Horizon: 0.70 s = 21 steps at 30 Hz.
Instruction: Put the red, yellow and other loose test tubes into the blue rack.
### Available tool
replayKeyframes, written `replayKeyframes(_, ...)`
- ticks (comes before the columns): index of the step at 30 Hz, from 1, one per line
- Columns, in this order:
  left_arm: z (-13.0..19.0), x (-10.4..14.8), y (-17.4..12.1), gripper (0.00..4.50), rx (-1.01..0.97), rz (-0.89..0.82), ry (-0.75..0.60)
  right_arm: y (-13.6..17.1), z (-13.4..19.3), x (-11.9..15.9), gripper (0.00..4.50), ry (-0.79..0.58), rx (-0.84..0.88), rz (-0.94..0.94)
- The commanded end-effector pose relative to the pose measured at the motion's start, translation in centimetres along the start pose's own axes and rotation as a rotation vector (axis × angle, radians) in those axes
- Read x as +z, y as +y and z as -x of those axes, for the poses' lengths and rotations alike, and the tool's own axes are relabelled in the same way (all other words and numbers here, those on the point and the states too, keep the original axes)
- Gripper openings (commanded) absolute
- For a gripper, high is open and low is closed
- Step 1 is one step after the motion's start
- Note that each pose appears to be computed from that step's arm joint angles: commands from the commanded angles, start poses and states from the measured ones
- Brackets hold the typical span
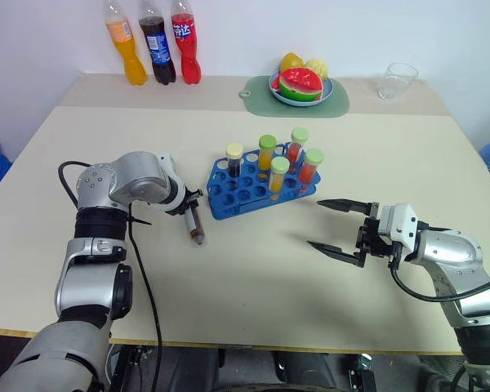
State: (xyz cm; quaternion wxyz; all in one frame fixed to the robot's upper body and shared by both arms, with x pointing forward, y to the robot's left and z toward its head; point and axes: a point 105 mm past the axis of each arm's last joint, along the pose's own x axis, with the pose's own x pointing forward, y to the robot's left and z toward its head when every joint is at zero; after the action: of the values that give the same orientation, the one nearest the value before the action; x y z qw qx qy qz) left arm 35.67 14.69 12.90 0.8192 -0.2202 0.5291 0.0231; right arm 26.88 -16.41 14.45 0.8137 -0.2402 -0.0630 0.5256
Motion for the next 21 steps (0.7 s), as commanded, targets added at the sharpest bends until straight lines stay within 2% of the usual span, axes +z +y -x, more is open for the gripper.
replayKeyframes(1,-0.5,-0.5,0.8,0.81,0.037,0.012,0.023,-0.1,0.1,1.0,4.15,-0.019,0.019,0.041)
replayKeyframes(7,0.5,-0.2,-0.2,0.81,-0.056,0.002,-0.021,-0.4,0.1,1.0,4.15,-0.023,0.022,0.041)
replayKeyframes(10,2.1,0.4,-0.3,0.81,-0.136,-0.084,-0.120,-0.6,0.1,1.0,4.15,-0.027,0.014,0.041)
replayKeyframes(12,5.4,0.9,0.6,0.81,-0.232,-0.226,-0.276,-0.7,0.1,1.0,4.15,-0.032,0.003,0.031)
replayKeyframes(15,8.6,0.1,1.3,0.81,-0.320,-0.388,-0.402,-0.9,0.2,0.8,4.15,-0.037,-0.016,0.011)
replayKeyframes(18,11.4,0.5,0.3,0.81,-0.424,-0.526,-0.629,-1.0,0.1,0.6,4.15,-0.048,-0.043,-0.014)
replayKeyframes(19,12.5,0.8,-0.5,0.81,-0.505,-0.563,-0.746,-1.0,-0.1,0.6,4.15,-0.053,-0.056,-0.025)
replayKeyframes(21,12.8,0.8,-1.2,0.81,-0.571,-0.653,-0.870,-1.0,-0.3,0.6,4.15,-0.060,-0.074,-0.039)
